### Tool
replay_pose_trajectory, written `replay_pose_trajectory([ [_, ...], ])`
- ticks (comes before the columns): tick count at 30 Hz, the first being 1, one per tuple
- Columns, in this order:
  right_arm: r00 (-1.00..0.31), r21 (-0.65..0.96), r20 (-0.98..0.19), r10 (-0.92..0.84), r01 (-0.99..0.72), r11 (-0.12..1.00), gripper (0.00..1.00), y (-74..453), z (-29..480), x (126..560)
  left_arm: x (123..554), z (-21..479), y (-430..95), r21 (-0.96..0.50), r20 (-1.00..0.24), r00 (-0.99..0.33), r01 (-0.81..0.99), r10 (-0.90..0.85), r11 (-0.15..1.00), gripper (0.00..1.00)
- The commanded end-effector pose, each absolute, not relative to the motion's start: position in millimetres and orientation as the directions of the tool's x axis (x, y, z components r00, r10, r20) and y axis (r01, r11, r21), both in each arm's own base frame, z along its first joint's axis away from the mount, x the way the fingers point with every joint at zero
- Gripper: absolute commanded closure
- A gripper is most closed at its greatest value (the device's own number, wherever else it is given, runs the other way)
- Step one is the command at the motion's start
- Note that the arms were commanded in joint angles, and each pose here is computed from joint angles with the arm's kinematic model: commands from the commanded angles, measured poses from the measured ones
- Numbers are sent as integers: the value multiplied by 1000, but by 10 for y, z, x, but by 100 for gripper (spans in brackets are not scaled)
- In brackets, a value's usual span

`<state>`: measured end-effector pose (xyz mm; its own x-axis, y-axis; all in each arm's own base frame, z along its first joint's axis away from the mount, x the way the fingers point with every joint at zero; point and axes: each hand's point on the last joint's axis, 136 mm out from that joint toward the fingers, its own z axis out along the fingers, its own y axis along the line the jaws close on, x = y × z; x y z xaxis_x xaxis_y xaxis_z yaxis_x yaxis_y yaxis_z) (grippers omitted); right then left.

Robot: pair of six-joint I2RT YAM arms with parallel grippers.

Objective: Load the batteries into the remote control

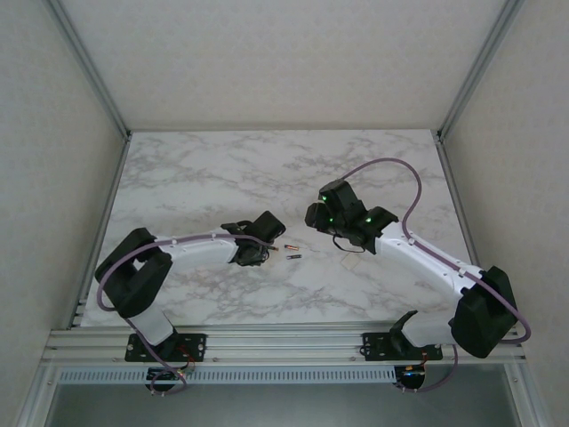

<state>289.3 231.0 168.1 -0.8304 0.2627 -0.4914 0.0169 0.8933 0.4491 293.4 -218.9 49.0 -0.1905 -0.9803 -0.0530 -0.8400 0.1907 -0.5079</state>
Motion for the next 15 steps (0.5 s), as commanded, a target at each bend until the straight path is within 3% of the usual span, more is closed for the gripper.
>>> replay_pose_trajectory([
  [1, -867, 550, -355, 349, 108, 828, 53, 2437, 1579, 2767, 3126, 1137, -1899, -665, -218, -155, -699, -964, 263, 57],
  [4, -881, 612, -222, 418, 207, 763, 53, 2664, 1481, 2675, 3344, 1854, -1739, -728, -436, -242, -472, -867, 498, 47],
  [8, -819, 620, -29, 572, 434, 653, 52, 2968, 1292, 2564, 3384, 2584, -1672, -550, -730, -419, -109, -540, 828, 44],
  [11, -732, 550, 86, 676, 601, 580, 54, 3094, 1130, 2523, 3217, 2936, -1664, -374, -853, -438, 132, -285, 918, 32],
  [15, -565, 407, 115, 817, 777, 480, 56, 3089, 922, 2492, 3096, 3117, -1494, -122, -912, -410, 220, -22, 968, 18],
])
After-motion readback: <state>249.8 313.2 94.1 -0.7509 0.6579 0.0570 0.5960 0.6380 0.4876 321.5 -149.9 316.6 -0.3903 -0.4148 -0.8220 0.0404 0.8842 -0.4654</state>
